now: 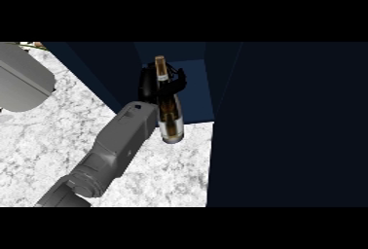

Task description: Pick up the wine, place it into the cabinet and close the cabinet

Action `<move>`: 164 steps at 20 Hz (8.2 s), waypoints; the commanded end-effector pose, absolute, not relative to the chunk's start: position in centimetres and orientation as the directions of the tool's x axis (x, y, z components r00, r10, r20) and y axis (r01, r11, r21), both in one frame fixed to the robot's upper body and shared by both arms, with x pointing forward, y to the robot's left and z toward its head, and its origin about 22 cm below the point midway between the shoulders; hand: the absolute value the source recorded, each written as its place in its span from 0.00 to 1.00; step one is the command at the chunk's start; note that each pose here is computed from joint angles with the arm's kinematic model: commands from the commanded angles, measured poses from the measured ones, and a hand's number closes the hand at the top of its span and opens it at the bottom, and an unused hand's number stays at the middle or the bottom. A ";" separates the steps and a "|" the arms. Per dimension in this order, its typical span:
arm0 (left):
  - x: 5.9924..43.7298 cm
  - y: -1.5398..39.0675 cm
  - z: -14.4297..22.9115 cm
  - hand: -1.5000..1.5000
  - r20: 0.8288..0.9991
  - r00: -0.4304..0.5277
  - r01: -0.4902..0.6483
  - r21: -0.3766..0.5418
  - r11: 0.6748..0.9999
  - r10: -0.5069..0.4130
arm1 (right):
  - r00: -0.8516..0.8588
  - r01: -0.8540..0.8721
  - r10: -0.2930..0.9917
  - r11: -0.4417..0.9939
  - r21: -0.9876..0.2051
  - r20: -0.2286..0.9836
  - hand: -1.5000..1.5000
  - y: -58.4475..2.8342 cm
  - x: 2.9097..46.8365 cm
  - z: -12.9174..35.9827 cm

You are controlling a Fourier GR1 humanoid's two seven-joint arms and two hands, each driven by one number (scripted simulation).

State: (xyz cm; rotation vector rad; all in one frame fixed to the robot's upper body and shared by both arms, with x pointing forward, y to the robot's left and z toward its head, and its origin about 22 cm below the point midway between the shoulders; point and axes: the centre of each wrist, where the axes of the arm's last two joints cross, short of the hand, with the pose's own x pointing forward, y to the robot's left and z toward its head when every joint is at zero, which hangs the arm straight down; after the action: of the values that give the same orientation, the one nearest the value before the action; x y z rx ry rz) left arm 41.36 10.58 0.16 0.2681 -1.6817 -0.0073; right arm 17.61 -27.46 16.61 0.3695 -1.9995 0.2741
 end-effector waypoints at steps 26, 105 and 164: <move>43.2 14.7 1.8 0.00 0.932 -0.070 -0.314 0.317 0.895 -0.355 | -0.424 -0.386 -0.146 0.922 -0.032 0.894 0.00 -27.5 17.1 16.5; 13.8 21.4 1.5 1.00 0.948 -0.311 0.088 -0.045 0.995 0.071 | -0.300 -0.621 0.029 0.753 -0.218 0.954 1.00 -30.0 13.5 15.8; 13.8 37.3 6.2 1.00 0.944 -0.306 0.133 -0.085 0.987 0.123 | -0.288 -0.867 -0.155 0.460 -0.189 0.945 1.00 -9.3 16.1 16.1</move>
State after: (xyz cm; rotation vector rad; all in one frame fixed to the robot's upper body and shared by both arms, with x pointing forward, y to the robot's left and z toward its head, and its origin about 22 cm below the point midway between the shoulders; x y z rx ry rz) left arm 13.55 37.60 6.12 -0.1685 -1.8854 -0.0100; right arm 14.76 -13.01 16.14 0.8728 -1.7125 1.0765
